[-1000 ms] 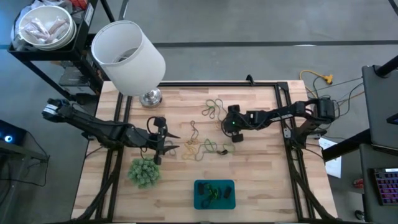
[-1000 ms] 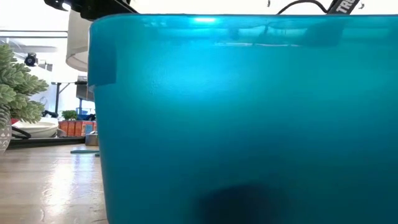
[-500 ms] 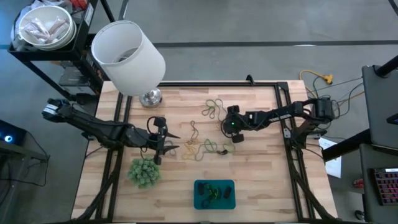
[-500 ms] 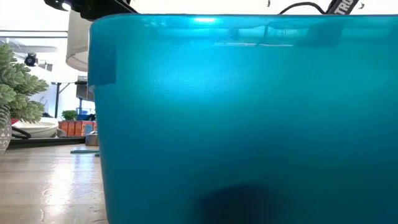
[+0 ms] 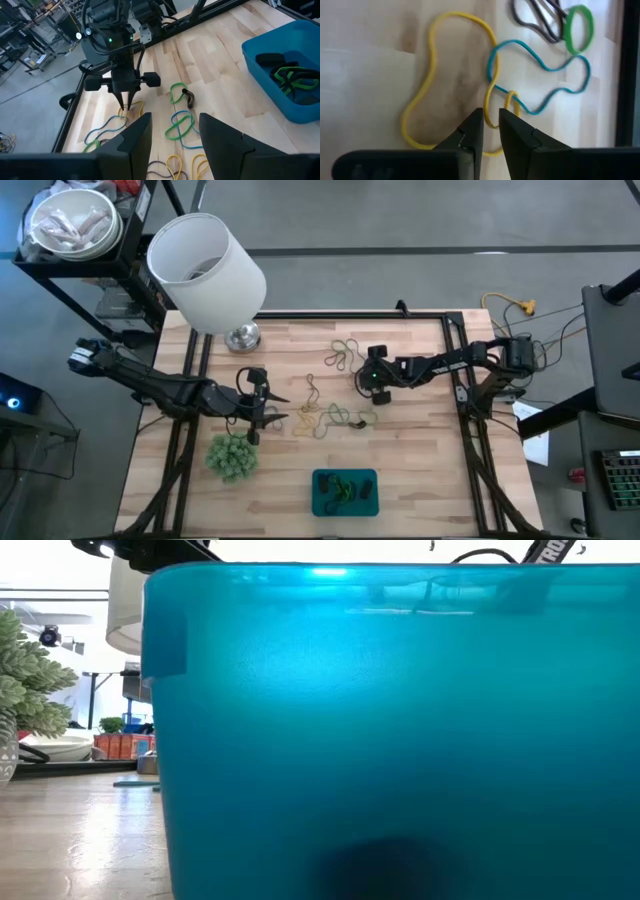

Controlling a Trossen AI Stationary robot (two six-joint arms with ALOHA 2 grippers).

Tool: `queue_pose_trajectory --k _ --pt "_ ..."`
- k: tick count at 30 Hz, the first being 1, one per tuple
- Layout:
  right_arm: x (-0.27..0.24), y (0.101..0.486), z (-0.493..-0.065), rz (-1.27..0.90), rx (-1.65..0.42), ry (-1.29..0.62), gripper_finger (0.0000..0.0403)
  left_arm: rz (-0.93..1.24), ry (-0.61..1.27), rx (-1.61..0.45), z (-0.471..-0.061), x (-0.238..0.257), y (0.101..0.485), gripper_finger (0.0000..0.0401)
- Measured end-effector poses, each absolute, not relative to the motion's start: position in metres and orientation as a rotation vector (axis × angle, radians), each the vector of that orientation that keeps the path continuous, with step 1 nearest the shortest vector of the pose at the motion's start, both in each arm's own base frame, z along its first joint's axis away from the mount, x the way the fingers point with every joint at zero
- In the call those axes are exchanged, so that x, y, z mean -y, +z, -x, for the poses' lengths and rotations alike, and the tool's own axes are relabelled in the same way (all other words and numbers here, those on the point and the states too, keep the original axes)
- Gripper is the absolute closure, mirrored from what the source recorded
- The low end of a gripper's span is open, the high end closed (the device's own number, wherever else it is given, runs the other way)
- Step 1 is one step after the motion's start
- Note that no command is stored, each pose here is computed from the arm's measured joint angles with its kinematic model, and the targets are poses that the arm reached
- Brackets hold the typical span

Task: Pick and place rubber bands into bin
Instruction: Put the yellow rubber band into the blue bin

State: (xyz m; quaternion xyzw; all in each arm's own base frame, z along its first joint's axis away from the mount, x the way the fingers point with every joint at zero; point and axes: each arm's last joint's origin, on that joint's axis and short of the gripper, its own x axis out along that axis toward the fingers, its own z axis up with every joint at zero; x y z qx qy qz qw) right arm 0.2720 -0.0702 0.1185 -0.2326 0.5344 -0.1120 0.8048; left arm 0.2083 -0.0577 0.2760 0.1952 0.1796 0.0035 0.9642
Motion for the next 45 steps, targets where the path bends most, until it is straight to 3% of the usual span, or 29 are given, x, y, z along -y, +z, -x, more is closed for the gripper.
queue_pose_trajectory --k 10,16,27,45 --pt "0.071 0.120 -0.274 0.511 -1.128 -0.291 0.0362 -0.395 0.007 -0.363 -0.208 0.058 0.276 0.0253" --pt "0.072 0.122 -0.275 0.515 -1.110 -0.319 0.0392 -0.395 0.007 -0.363 -0.208 0.058 0.276 0.0253" --pt "0.072 0.130 -0.275 0.496 -1.078 -0.374 0.0394 -0.395 0.007 -0.364 -0.208 0.058 0.276 0.0253" --pt "0.030 0.226 -0.252 0.586 -0.706 -0.497 0.0395 -0.395 0.007 -0.367 -0.208 0.058 0.275 0.0253"
